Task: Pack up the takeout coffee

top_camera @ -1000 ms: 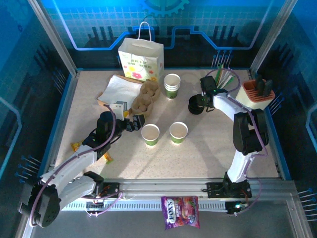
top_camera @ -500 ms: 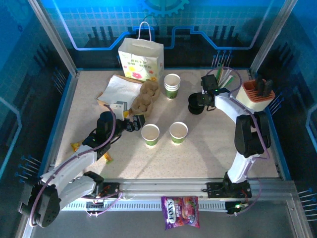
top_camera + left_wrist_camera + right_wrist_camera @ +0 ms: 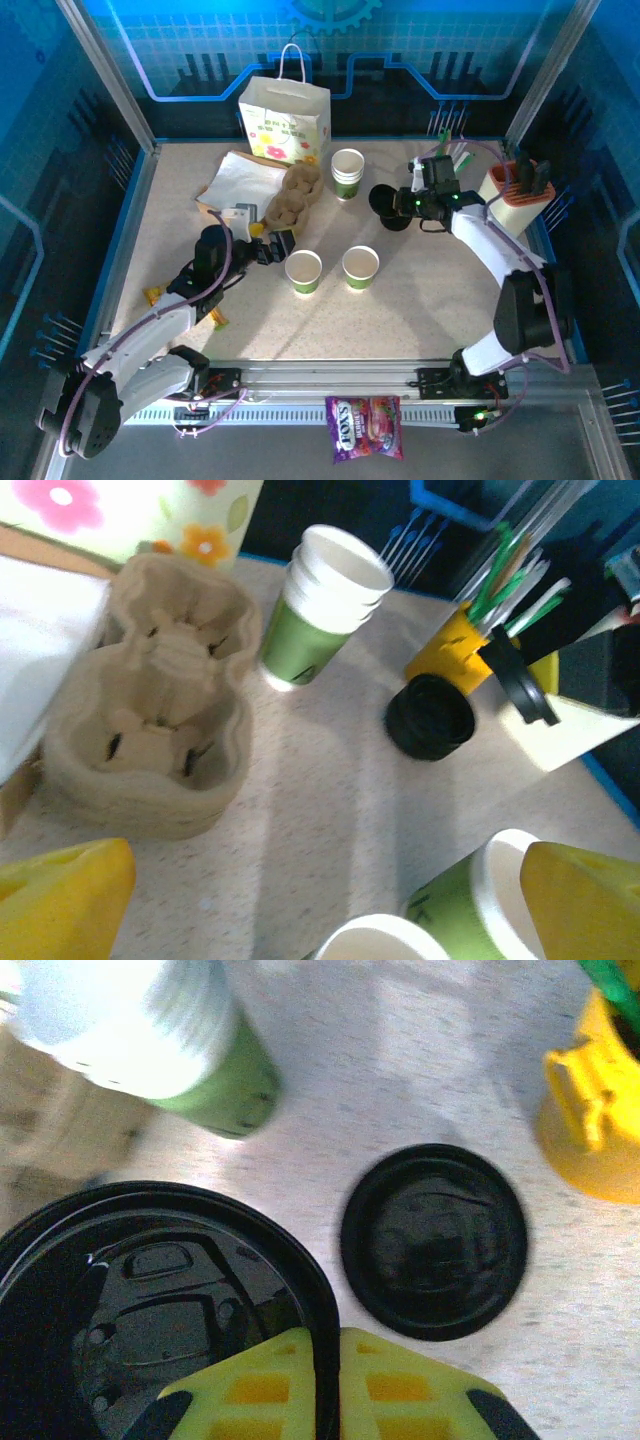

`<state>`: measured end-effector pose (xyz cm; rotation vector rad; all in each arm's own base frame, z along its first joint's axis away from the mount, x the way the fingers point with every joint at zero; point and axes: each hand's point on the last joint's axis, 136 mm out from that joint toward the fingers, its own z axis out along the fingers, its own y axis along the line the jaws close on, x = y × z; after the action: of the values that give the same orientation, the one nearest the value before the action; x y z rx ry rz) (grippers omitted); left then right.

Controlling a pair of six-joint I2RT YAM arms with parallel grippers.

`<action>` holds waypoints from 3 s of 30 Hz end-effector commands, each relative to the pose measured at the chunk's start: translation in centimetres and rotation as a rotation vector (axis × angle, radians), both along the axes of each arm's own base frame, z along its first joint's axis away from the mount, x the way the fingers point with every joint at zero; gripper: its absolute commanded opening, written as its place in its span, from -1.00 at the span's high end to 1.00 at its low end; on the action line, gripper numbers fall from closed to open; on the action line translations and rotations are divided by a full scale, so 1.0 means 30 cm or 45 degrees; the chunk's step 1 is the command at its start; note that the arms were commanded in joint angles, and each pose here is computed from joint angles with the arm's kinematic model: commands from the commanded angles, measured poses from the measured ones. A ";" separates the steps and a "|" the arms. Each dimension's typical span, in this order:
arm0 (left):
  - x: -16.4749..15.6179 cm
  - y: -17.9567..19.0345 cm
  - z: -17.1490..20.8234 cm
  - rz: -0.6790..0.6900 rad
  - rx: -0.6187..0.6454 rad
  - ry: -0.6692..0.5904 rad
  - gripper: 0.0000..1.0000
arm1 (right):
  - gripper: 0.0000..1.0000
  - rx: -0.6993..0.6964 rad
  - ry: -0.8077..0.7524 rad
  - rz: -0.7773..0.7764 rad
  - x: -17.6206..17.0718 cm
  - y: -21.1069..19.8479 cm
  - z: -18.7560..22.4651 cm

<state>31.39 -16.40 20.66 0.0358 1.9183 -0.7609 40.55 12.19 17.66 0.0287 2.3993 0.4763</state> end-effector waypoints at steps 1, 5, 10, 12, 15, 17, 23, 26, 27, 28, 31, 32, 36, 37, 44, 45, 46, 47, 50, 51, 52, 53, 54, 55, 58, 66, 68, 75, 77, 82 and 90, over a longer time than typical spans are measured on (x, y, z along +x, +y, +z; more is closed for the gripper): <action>-0.029 -0.058 0.126 -0.104 -0.233 -0.095 -1.00 | 0.78 0.342 -0.105 0.122 -0.062 0.141 0.181; -0.049 -0.092 0.253 -0.155 -0.434 -0.132 -1.00 | 0.79 0.600 -0.167 0.177 -0.121 0.241 0.306; -0.074 -0.144 0.402 -0.220 -0.667 -0.149 -1.00 | 0.80 0.849 -0.220 0.171 -0.185 0.307 0.408; -0.074 -0.157 0.447 -0.223 -0.728 -0.139 -1.00 | 0.80 0.936 -0.235 0.178 -0.208 0.323 0.450; -0.073 -0.197 0.515 -0.282 -0.782 -0.106 -1.00 | 0.81 1.038 -0.261 0.169 -0.241 0.330 0.492; -0.063 -0.224 0.545 -0.311 -0.839 -0.067 -1.00 | 0.81 1.090 -0.281 0.159 -0.259 0.328 0.509; -0.036 -0.319 0.632 -0.466 -1.037 0.040 -0.99 | 0.82 1.226 -0.336 0.134 -0.293 0.334 0.566; -0.022 -0.363 0.665 -0.519 -1.067 0.061 -0.99 | 0.82 1.293 -0.348 0.155 -0.304 0.352 0.599; -0.019 -0.376 0.675 -0.534 -1.071 0.063 -0.99 | 0.82 1.314 -0.354 0.163 -0.305 0.357 0.609; -0.018 -0.390 0.687 -0.553 -1.078 0.067 -0.99 | 0.82 1.334 -0.356 0.168 -0.306 0.362 0.619; -0.015 -0.415 0.725 -0.596 -1.109 0.063 -1.00 | 0.82 1.379 -0.366 0.181 -0.307 0.369 0.643; -0.011 -0.422 0.731 -0.605 -1.116 0.070 -1.00 | 0.83 1.386 -0.366 0.184 -0.308 0.372 0.648; 0.001 -0.442 0.743 -0.623 -1.125 0.079 -1.00 | 0.83 1.406 -0.369 0.193 -0.304 0.381 0.665; 0.001 -0.447 0.749 -0.635 -1.124 0.076 -1.00 | 0.83 1.411 -0.368 0.194 -0.303 0.384 0.667; 0.021 -0.461 0.732 -0.620 -1.093 0.092 -1.00 | 0.84 1.447 -0.374 0.216 -0.300 0.409 0.685; 0.021 -0.463 0.732 -0.618 -1.086 0.090 -1.00 | 0.84 1.450 -0.374 0.213 -0.298 0.410 0.685; 0.026 -0.463 0.730 -0.611 -1.082 0.090 -1.00 | 0.84 1.452 -0.376 0.214 -0.297 0.412 0.684; 0.028 -0.462 0.728 -0.606 -1.077 0.085 -1.00 | 0.84 1.455 -0.376 0.215 -0.296 0.413 0.684; 0.034 -0.458 0.716 -0.586 -1.071 0.084 -1.00 | 0.84 1.466 -0.370 0.218 -0.291 0.420 0.680; 0.037 -0.457 0.709 -0.577 -1.068 0.085 -1.00 | 0.85 1.467 -0.367 0.221 -0.291 0.424 0.679; 0.038 -0.456 0.705 -0.573 -1.066 0.084 -0.98 | 0.84 1.468 -0.362 0.219 -0.289 0.427 0.674; 0.038 -0.457 0.703 -0.574 -1.062 0.085 -0.96 | 0.84 1.470 -0.360 0.218 -0.286 0.430 0.671; 0.038 -0.457 0.702 -0.575 -1.060 0.082 -0.93 | 0.84 1.474 -0.360 0.219 -0.285 0.430 0.673; 0.037 -0.459 0.702 -0.579 -1.056 0.081 -0.90 | 0.85 1.479 -0.361 0.220 -0.282 0.432 0.674; 0.035 -0.461 0.697 -0.584 -1.045 0.080 -0.83 | 0.85 1.480 -0.358 0.222 -0.278 0.439 0.672; 0.046 -0.460 0.676 -0.557 -1.025 0.087 -0.64 | 0.85 1.481 -0.352 0.217 -0.271 0.447 0.664; 0.046 -0.462 0.673 -0.560 -1.023 0.092 -0.63 | 0.85 1.476 -0.355 0.218 -0.270 0.448 0.662; 0.053 -0.462 0.657 -0.539 -0.994 0.099 -0.60 | 0.85 1.451 -0.376 0.216 -0.270 0.445 0.667; 0.053 -0.463 0.656 -0.538 -0.986 0.099 -0.62 | 0.85 1.445 -0.376 0.215 -0.269 0.446 0.667; 0.056 -0.461 0.652 -0.531 -0.982 0.103 -0.64 | 0.85 1.432 -0.382 0.204 -0.267 0.443 0.668; 0.058 -0.464 0.648 -0.535 -1.016 0.118 -0.54 | 0.84 1.418 -0.383 0.191 -0.261 0.446 0.658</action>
<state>33.17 -30.13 39.29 -0.1097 1.6154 -1.7819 32.88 25.41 35.38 0.2751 1.6451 1.6837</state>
